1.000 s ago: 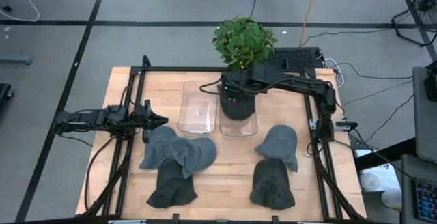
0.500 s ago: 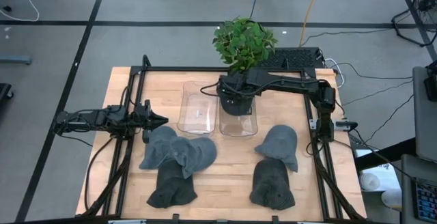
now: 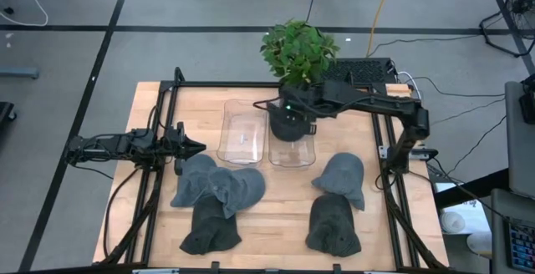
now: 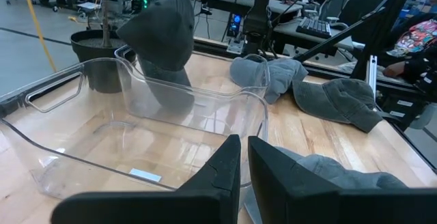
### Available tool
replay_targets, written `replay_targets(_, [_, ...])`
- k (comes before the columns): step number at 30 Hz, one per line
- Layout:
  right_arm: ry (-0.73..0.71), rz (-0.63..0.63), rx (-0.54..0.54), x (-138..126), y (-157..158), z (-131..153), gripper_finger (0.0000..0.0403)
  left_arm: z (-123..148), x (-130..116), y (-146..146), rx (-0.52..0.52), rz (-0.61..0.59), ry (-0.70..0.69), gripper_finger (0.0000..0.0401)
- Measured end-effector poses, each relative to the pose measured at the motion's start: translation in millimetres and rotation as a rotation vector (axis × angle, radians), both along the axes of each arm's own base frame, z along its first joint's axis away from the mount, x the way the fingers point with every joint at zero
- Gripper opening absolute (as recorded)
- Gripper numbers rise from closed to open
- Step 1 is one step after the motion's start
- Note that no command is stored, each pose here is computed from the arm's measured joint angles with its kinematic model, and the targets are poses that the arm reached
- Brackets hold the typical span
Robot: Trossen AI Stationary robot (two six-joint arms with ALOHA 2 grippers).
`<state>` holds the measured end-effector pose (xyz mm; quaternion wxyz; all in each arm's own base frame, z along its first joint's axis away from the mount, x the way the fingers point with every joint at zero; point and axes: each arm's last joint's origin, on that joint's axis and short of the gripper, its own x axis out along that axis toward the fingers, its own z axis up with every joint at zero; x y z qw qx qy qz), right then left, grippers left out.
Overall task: Pick & Place hat
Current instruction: Put the top black cap into the right transparent bin
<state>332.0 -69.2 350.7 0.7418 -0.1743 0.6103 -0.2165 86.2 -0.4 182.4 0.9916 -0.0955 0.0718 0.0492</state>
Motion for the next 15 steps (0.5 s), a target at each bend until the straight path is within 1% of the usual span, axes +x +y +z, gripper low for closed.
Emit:
replay_targets(2, [-0.042,-0.023,0.023,-2.5,7.3,4.2,0.0190,0.0,0.0,0.0,0.000,0.000,0.000,0.0035])
replay_targets(4, [-0.099,-0.041,0.094,-3.3,13.2,7.1,0.0201,0.0,0.0,0.0,0.000,0.000,0.000,0.0035])
replay_targets(7, [-0.164,-0.055,0.222,-1.5,21.9,8.2,0.0199,0.0,0.0,0.0,0.000,0.000,0.000,0.0035])
replay_targets(8, [-0.182,-0.048,0.251,0.8,24.7,7.9,0.0191,0.0,0.0,0.0,0.000,0.000,0.000,0.0035])
replay_targets(10, [-0.201,-0.022,0.267,4.7,29.0,7.5,0.0164,0.0,0.0,0.0,0.000,0.000,0.000,0.0035])
replay_targets(12, [-0.200,0.003,0.271,6.4,31.8,7.0,0.0125,0.0,0.0,0.0,0.000,0.000,0.000,0.0035])
replay_targets(15, [-0.177,0.024,0.292,9.5,33.4,1.2,0.0054,0.0,0.0,0.0,0.000,0.000,0.000,0.0035])
